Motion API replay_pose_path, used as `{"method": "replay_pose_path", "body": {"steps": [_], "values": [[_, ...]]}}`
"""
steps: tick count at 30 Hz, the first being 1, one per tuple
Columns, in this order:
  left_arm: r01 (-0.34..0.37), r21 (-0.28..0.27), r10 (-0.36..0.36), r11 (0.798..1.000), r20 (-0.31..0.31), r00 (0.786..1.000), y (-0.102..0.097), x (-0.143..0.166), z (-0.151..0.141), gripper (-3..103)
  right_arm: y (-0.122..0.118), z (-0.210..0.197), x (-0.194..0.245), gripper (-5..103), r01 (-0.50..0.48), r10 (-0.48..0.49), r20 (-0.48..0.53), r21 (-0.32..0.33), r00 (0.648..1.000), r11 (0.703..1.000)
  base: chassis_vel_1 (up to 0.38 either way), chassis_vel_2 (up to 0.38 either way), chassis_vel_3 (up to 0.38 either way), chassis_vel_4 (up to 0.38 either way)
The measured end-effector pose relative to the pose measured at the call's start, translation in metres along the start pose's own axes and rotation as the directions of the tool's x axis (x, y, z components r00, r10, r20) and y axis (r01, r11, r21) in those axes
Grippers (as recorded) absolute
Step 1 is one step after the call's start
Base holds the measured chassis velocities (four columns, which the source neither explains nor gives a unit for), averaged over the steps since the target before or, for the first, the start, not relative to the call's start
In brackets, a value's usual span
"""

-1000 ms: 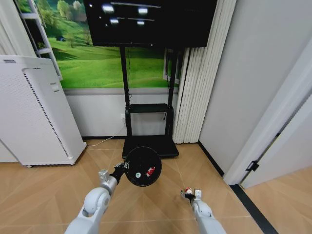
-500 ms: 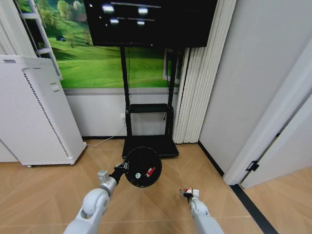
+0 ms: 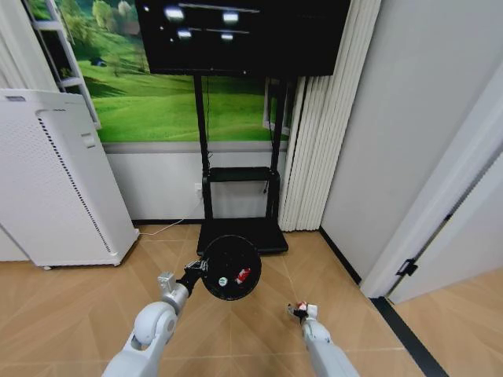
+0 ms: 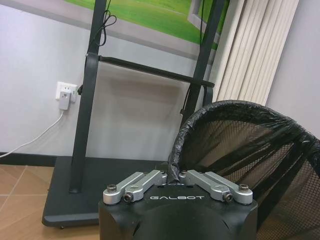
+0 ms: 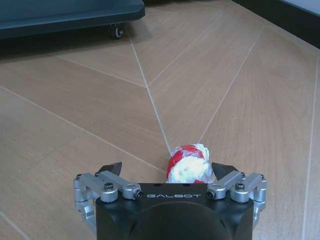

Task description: Pick up the trash bin and place the garbage on the floor into it.

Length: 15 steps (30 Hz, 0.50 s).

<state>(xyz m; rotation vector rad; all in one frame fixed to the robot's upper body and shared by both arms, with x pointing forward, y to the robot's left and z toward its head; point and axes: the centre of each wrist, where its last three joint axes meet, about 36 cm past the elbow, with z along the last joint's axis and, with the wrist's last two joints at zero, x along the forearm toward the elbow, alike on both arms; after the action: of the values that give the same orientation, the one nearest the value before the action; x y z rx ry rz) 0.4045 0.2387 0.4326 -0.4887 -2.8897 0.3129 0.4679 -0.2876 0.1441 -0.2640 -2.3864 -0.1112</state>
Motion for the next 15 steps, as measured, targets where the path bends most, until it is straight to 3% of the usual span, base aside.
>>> {"method": "replay_pose_path", "body": {"steps": [2,9,15], "values": [[-0.001,0.000,0.001,1.000,0.000,1.000,-0.0001,-0.0003,-0.0003,3,0.0002,-0.0004,-0.0006,100,0.000,0.000,0.001,0.001,1.000,1.000,0.000,0.000,0.000,0.000],[-0.001,0.000,0.001,1.000,0.002,1.000,0.0000,-0.0010,-0.0016,3,-0.0004,-0.0008,-0.0022,68,-0.002,0.002,0.008,0.014,1.000,1.000,0.000,0.000,0.000,0.000],[-0.001,-0.002,0.001,1.000,0.005,1.000,0.0005,-0.0016,-0.0033,3,-0.0005,-0.0015,-0.0023,52,0.001,-0.001,0.014,0.023,1.000,1.000,0.000,0.000,0.000,0.000]]}}
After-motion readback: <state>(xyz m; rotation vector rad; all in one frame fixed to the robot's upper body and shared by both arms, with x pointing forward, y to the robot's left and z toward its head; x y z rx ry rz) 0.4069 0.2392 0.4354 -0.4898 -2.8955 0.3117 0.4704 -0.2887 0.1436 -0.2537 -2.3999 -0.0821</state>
